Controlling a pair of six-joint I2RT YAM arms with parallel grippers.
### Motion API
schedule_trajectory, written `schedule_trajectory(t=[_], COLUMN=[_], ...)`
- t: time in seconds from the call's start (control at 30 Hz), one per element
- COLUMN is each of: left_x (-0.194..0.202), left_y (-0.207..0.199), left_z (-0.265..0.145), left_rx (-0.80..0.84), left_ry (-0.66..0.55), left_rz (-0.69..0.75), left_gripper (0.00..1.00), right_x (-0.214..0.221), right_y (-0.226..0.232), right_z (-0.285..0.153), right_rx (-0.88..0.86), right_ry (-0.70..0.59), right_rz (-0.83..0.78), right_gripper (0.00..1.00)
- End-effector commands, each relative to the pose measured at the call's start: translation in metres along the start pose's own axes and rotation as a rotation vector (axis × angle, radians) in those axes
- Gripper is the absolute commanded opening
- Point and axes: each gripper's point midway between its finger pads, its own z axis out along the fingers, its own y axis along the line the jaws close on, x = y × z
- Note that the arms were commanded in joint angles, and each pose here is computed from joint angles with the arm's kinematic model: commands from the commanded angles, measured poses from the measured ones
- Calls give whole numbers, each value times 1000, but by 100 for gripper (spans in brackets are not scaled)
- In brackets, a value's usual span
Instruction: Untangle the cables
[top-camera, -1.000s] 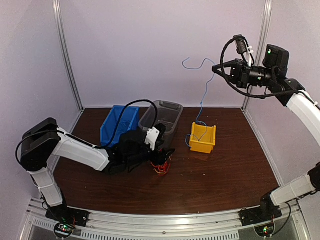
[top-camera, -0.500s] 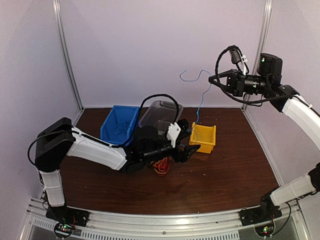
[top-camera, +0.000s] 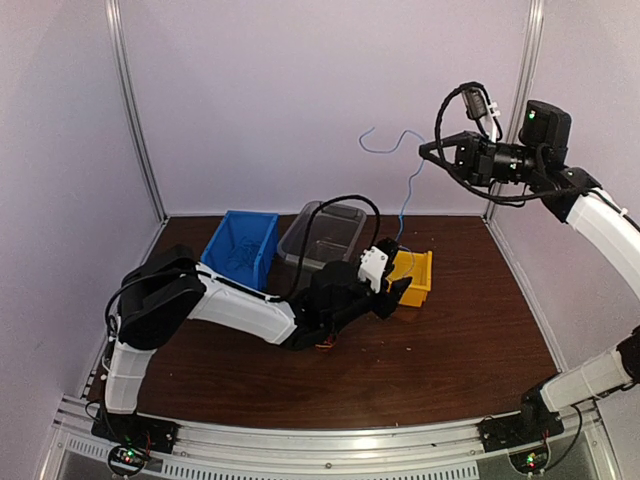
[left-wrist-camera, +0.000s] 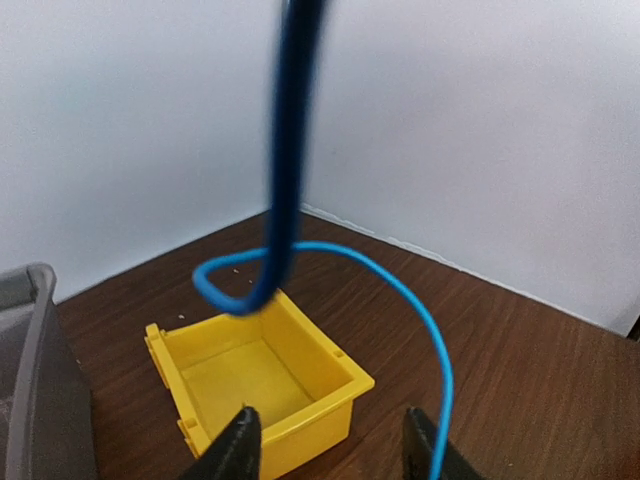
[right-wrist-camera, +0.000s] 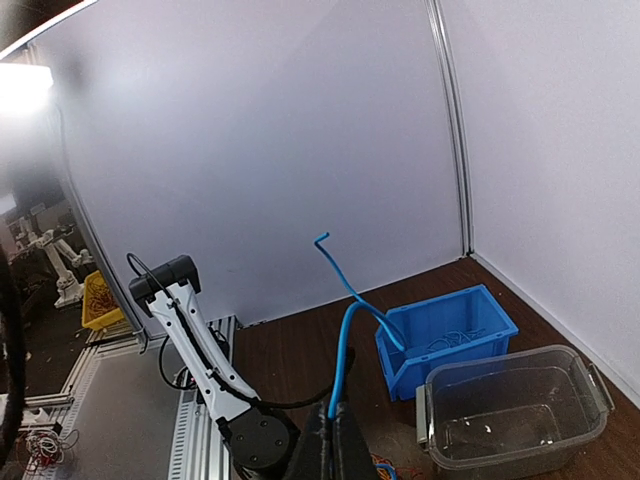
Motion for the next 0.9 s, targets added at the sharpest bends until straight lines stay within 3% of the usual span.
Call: schedule_trajectory(t=[0.0, 0.07, 0.1, 0.3, 0.5, 0.73, 0.87], left_x=[-24, -29, -33, -76, -96, -163, -196], left_y=[-3, -4, -3, 31, 85, 131, 157], left_z=[3, -2, -9, -68, -127, -186, -200], left_rx=[21, 33, 31, -95, -274, -431, -489], left_ry=[-82, -91, -102, -141, -25, -104, -141], left_rz=[13, 18, 14, 36, 81, 96, 127], left_gripper=[26, 5, 0, 0, 0, 0, 0], right_x=[-19, -18, -18, -2, -6, 22, 26], right_y=[16, 14, 11, -36, -84, -98, -99], right_z=[-3, -4, -5, -23, -62, -61, -59], right_rx=[-32, -20, -6, 167, 327, 340, 314], right_ry=[-37, -37, -37, -43, -110, -86, -105], right_rz=[-51, -54, -59, -27, -1, 30, 74], right_gripper=[0, 0, 0, 0, 0, 0, 2])
